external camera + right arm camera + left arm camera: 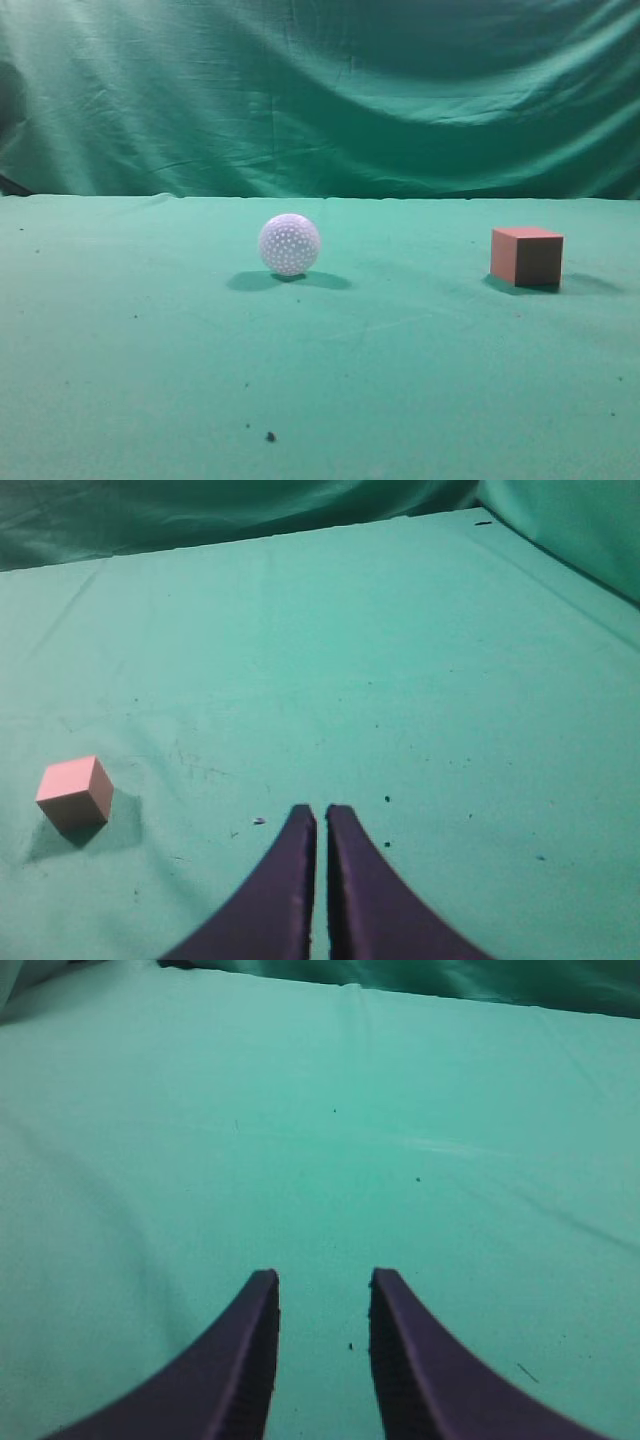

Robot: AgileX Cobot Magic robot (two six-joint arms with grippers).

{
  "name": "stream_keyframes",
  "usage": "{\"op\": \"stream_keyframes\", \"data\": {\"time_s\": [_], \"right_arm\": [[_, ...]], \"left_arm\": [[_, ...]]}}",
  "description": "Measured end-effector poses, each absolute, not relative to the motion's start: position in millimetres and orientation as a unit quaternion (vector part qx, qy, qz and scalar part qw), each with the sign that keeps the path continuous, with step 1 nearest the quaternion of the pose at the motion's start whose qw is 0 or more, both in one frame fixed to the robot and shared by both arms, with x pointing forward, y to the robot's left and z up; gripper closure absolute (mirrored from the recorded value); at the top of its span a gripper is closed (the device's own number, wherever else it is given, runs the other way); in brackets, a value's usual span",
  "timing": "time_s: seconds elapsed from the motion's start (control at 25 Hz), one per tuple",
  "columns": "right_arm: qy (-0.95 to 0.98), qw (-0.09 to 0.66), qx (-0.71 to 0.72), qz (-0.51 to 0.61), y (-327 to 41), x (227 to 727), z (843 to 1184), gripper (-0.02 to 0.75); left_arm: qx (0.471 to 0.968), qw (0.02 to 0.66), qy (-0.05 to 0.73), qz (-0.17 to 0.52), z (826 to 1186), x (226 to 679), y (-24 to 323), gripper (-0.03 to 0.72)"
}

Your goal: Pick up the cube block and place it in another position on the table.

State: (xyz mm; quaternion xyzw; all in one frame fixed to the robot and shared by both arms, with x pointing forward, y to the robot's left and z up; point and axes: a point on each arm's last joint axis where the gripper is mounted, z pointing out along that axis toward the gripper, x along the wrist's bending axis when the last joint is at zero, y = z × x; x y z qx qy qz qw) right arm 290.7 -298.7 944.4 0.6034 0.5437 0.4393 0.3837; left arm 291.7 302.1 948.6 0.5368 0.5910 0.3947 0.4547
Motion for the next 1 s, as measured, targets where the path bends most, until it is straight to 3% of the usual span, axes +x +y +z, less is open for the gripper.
{"op": "stream_keyframes", "data": {"time_s": [0.72,1.0], "right_arm": [[0.540,0.389,0.599,0.446,-299,291,946,0.738],[0.416,0.469,0.489,0.607,-296,294,988,0.738]], "left_arm": [[0.537,0.455,0.591,0.395,949,292,302,0.426],[0.537,0.455,0.591,0.395,949,292,302,0.426]]}}
